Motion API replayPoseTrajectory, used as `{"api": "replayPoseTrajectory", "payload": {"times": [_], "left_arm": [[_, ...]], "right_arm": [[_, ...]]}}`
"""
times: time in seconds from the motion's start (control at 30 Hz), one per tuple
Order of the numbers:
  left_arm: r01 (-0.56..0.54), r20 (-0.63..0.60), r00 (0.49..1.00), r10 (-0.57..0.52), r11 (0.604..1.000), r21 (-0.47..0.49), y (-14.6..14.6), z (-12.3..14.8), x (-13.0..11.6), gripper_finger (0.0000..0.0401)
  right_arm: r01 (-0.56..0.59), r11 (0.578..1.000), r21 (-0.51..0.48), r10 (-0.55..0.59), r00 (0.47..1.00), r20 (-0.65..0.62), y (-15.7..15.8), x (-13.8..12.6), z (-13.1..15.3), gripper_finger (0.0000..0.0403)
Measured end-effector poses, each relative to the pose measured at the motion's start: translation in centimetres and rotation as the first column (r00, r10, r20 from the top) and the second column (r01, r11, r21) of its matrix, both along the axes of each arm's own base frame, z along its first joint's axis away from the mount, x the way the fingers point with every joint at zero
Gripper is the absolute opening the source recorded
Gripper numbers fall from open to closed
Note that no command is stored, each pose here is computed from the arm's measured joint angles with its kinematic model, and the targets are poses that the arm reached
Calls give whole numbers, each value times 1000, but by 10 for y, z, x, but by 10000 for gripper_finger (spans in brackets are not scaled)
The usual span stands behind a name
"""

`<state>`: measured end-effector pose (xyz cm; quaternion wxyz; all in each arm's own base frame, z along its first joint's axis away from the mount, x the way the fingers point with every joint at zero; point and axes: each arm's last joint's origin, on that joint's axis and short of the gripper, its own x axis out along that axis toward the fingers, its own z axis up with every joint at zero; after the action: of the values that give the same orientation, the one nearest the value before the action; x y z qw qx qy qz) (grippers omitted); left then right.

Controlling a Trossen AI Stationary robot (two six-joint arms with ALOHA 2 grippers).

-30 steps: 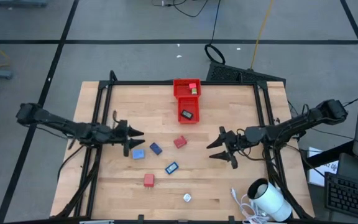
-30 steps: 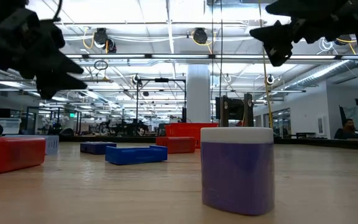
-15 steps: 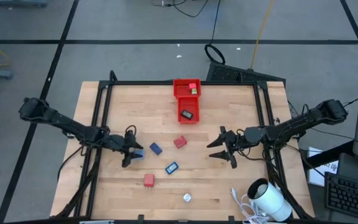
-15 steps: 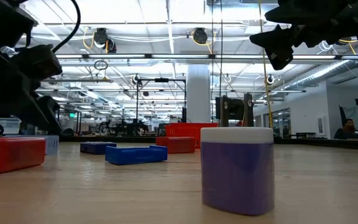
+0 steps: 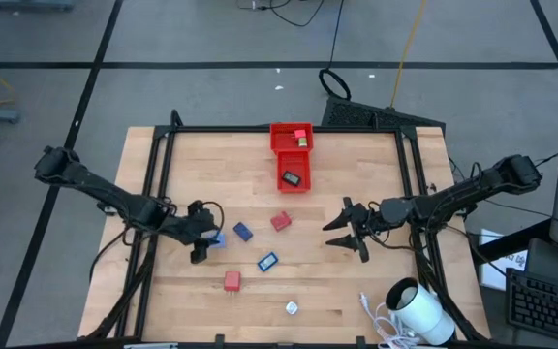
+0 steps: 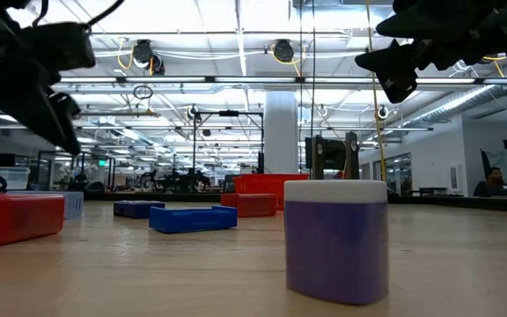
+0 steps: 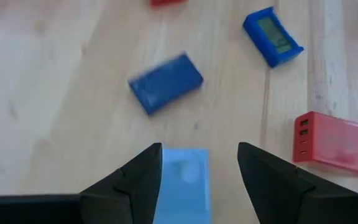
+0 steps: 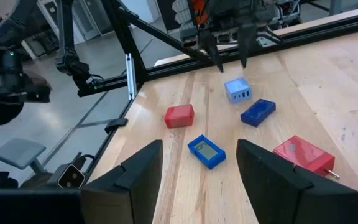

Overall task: Pick & Place Office items
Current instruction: Put the blue charger adapter into the top red bin

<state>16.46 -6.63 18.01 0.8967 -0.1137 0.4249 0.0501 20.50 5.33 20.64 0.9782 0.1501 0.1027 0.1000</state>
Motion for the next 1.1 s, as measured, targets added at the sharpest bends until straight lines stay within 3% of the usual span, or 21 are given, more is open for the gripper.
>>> {"api": "replayPoseTrajectory", "payload": {"times": [0.1, 0.33, 0.57, 1.1], "left_arm": [[-52, -53, 997, 50, 998, -37, -4, -7, 0, 214], [-18, -217, 976, 18, 1000, 2, -6, -24, -3, 214], [39, -235, 972, -15, 995, 96, -5, -28, -2, 214], [-110, -242, 959, 145, 982, 152, -5, -40, 3, 214]], "right_arm": [[0, 1000, -2, 0, 1000, -6, 0, 0, -1, 196], [1, 1000, 4, -1, 1000, -24, 0, 0, -2, 196], [0, 1000, -5, 0, 1000, -21, 0, 0, -2, 196], [0, 1000, -6, 0, 1000, -22, 0, 0, -2, 196]]}}
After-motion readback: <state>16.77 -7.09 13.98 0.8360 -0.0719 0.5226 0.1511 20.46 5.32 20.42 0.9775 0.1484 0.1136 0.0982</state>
